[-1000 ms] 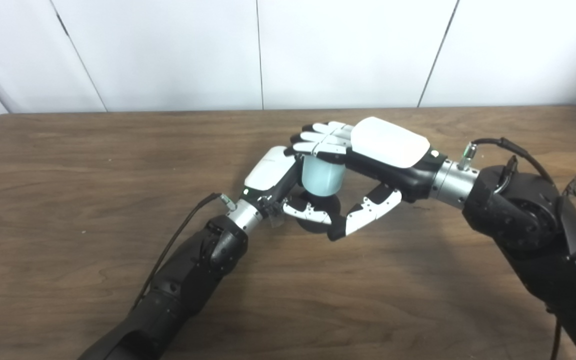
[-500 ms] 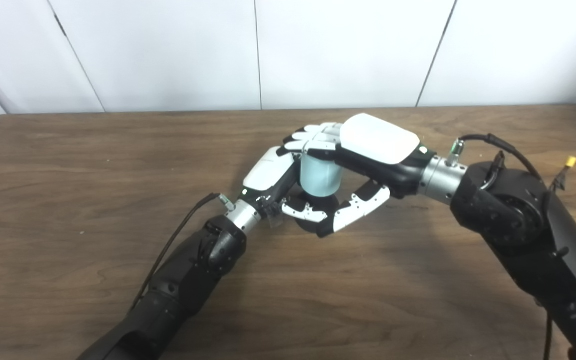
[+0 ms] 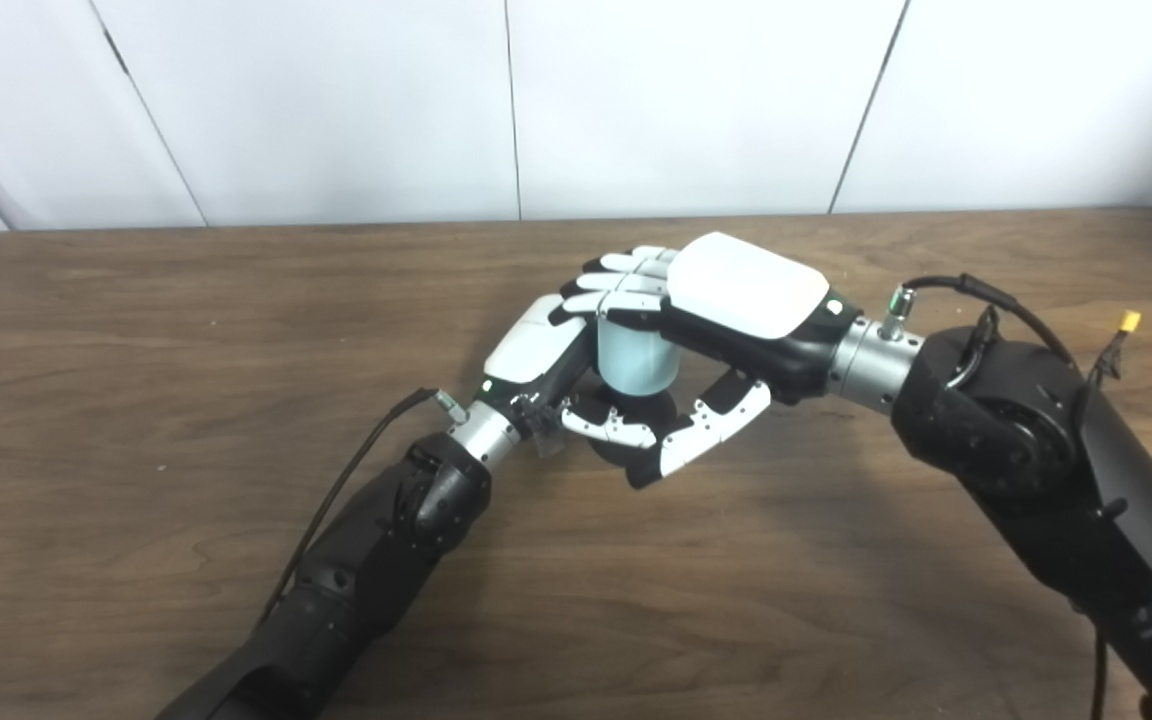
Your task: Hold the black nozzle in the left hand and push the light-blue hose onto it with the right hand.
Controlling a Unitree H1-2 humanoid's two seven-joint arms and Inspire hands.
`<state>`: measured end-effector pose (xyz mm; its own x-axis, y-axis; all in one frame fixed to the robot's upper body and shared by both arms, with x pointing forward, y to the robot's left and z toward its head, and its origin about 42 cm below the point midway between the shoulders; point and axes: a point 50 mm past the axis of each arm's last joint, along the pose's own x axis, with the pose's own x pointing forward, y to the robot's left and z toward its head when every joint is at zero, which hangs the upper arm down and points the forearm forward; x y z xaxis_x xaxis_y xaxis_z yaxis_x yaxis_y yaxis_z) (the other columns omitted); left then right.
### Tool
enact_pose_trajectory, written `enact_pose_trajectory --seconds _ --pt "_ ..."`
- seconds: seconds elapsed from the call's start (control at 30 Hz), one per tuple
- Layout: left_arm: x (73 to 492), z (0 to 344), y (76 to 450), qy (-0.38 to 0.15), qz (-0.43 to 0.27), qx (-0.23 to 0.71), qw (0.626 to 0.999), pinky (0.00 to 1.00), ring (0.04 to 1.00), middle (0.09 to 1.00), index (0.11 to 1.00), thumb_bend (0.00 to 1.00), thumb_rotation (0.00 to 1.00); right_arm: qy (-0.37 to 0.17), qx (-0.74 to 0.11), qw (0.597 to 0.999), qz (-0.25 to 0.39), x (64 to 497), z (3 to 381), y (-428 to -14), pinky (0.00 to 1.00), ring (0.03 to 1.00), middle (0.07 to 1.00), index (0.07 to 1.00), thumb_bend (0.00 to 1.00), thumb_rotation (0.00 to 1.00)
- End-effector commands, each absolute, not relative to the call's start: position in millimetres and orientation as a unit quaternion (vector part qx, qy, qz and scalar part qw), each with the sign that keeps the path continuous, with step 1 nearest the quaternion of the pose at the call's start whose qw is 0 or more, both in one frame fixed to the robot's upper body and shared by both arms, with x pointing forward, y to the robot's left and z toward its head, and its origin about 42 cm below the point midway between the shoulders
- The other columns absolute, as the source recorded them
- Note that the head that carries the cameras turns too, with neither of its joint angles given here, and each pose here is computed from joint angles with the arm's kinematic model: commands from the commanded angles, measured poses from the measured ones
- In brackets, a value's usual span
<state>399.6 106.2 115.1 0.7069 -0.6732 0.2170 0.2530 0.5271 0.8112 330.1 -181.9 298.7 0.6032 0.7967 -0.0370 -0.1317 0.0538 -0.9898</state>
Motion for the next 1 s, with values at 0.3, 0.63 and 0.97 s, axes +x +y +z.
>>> enact_pose_trajectory --seconds 0.3,0.63,0.97 --pt "332.2 18.4 133.8 -0.111 -0.325 0.415 0.843 0.33 0.399 0.44 0.5 0.5 0.0 -0.187 -0.613 0.639 0.426 310.5 263.3 -206.3 0.88 0.95 0.939 0.885 0.83 0.89" --pt "332.4 19.8 132.2 -0.111 -0.323 0.413 0.844 0.35 0.404 0.442 0.5 0.5 0.0 -0.178 -0.602 0.647 0.432 309.6 260.2 -200.2 0.89 0.957 0.948 0.896 0.84 0.86" --pt "331.7 19.7 131.5 -0.114 -0.324 0.418 0.841 0.35 0.409 0.454 0.496 0.5 0.0 -0.183 -0.595 0.651 0.435 320.3 258.1 -177.6 0.91 0.973 0.964 0.923 0.84 0.88"
